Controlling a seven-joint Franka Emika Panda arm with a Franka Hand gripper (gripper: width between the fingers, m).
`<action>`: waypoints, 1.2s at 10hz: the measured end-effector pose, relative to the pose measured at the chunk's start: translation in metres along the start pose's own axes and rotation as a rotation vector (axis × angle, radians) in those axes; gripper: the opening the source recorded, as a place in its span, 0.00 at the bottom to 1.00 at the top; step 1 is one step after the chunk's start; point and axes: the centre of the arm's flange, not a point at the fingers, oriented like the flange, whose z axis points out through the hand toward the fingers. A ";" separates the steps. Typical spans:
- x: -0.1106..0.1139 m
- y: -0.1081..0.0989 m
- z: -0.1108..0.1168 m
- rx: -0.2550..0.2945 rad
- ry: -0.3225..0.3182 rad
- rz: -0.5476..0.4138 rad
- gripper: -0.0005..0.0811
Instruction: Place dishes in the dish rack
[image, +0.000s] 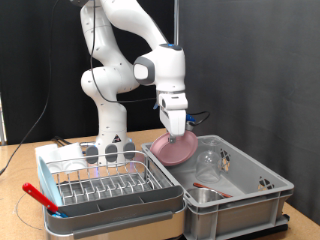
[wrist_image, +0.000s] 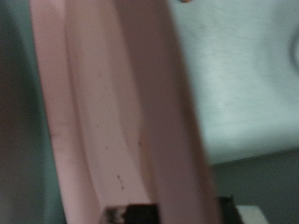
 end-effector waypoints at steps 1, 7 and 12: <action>0.007 0.010 -0.011 -0.027 0.037 0.025 0.06; 0.008 0.068 -0.088 -0.070 0.162 0.106 0.06; -0.001 0.080 -0.096 -0.287 0.245 0.312 0.06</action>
